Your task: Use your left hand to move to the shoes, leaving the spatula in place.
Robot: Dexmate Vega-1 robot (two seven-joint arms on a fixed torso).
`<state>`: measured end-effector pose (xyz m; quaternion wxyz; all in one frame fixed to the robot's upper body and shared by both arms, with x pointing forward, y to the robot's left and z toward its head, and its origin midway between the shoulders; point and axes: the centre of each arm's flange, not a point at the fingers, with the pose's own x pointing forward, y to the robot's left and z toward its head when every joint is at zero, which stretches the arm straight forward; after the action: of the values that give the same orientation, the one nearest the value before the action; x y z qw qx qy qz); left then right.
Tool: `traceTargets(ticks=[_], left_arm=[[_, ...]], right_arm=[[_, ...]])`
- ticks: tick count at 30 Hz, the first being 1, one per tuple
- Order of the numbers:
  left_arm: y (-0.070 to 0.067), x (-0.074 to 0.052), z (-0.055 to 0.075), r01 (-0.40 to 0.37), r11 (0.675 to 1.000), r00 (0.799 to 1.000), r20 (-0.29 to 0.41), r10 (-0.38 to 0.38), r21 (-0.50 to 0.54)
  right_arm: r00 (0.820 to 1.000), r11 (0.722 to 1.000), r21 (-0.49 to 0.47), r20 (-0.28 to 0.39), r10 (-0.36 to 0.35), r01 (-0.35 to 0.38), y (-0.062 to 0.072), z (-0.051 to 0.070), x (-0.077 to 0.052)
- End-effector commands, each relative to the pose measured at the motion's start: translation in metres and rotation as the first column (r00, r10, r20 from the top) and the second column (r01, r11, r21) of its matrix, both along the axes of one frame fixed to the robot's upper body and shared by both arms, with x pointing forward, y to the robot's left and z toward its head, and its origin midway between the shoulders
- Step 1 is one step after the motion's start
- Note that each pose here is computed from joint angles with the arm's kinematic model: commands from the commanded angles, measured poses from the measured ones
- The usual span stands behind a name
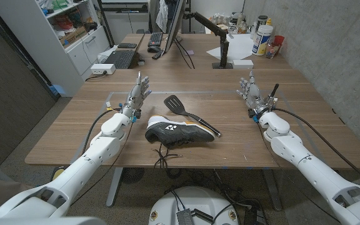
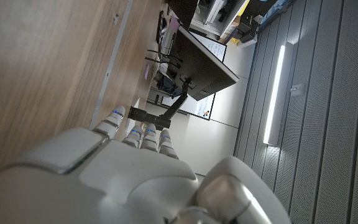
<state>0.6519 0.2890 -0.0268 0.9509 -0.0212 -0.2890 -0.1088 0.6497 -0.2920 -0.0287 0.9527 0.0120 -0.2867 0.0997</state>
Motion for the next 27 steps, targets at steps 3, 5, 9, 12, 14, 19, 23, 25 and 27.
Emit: traceTargets(ticks=[3, 5, 9, 12, 14, 19, 23, 25, 27], left_arm=[[-0.001, -0.003, 0.003, 0.017, 1.000, 1.000, 0.007, -0.017, 0.006], [-0.001, -0.003, 0.003, 0.018, 1.000, 1.000, 0.007, -0.018, 0.006], [-0.001, 0.000, 0.004, 0.022, 1.000, 1.000, 0.004, -0.023, 0.008], [0.000, 0.000, 0.006, 0.010, 1.000, 1.000, 0.008, -0.010, 0.022], [0.000, 0.000, 0.006, 0.009, 1.000, 1.000, 0.008, -0.009, 0.022], [0.002, -0.001, 0.013, -0.008, 0.999, 1.000, 0.031, 0.006, 0.049], [0.002, -0.005, 0.019, -0.029, 0.996, 0.998, 0.055, 0.025, 0.085], [0.003, -0.009, 0.024, -0.050, 0.993, 0.996, 0.078, 0.042, 0.110], [0.003, -0.009, 0.024, -0.050, 0.993, 0.996, 0.078, 0.042, 0.110]], right_arm=[[1.000, 1.000, -0.020, -0.001, -0.017, 0.017, -0.002, 0.004, -0.004], [1.000, 1.000, -0.020, -0.001, -0.017, 0.017, -0.002, 0.004, -0.004], [1.000, 0.999, -0.024, 0.000, -0.025, 0.025, -0.002, 0.005, -0.003], [1.000, 0.999, -0.026, -0.001, -0.030, 0.030, -0.002, 0.006, -0.002], [1.000, 0.999, -0.026, -0.001, -0.031, 0.031, -0.002, 0.006, -0.002], [0.999, 0.999, -0.026, 0.000, -0.043, 0.043, -0.004, 0.008, -0.001], [0.999, 0.999, -0.026, 0.002, -0.046, 0.046, -0.006, 0.009, 0.000], [0.999, 0.999, -0.023, -0.001, -0.048, 0.048, -0.006, 0.009, 0.002], [0.999, 0.999, -0.023, -0.001, -0.048, 0.048, -0.006, 0.009, 0.002]])
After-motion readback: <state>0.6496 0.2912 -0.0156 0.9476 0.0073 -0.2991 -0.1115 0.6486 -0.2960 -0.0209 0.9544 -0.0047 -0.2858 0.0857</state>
